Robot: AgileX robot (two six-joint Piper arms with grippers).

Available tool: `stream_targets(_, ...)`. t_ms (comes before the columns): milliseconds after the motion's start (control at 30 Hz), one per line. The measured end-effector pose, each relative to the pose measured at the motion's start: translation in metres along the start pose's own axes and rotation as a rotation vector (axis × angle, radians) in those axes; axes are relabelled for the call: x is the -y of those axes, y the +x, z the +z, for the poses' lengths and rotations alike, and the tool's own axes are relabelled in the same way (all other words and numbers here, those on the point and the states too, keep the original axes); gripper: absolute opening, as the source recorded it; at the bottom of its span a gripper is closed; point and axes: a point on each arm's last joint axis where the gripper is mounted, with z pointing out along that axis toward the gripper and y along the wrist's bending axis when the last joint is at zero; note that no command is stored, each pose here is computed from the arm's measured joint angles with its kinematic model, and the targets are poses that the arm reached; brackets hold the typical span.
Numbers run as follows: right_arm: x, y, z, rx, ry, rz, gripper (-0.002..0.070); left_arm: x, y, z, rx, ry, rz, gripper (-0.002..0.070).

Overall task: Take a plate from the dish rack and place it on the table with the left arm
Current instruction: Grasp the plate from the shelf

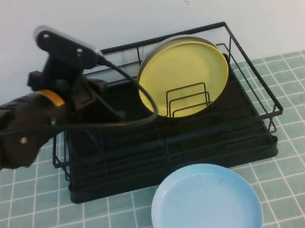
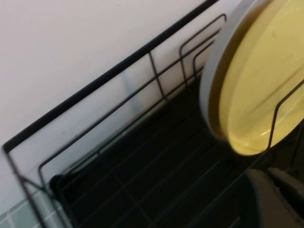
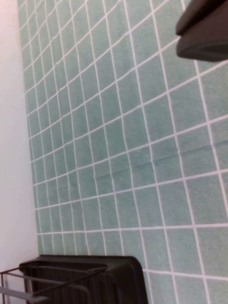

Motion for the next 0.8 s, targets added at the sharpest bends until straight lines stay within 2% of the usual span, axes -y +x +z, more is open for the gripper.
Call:
stream_targets(167, 0.000, 0.000, 0.000, 0.000, 0.000, 0.000, -0.0002, 0.015, -0.009, 0.025, 0.007, 0.041, 0.018, 0.0037)
stream_targets(300, 0.000, 0.000, 0.000, 0.000, 0.000, 0.000, -0.0002, 0.025, -0.026, 0.047, 0.043, 0.062, 0.030, 0.0162)
stream_targets(500, 0.000, 0.000, 0.000, 0.000, 0.000, 0.000, -0.0002, 0.028, -0.035, 0.077, 0.048, 0.069, 0.036, 0.0361)
stream_targets(567, 0.000, 0.000, 0.000, 0.000, 0.000, 0.000, -0.0002, 0.029, -0.034, 0.084, 0.044, 0.070, 0.052, 0.0391)
stream_targets(800, 0.000, 0.000, 0.000, 0.000, 0.000, 0.000, -0.0002, 0.032, -0.030, 0.104, 0.031, 0.073, 0.132, 0.0410)
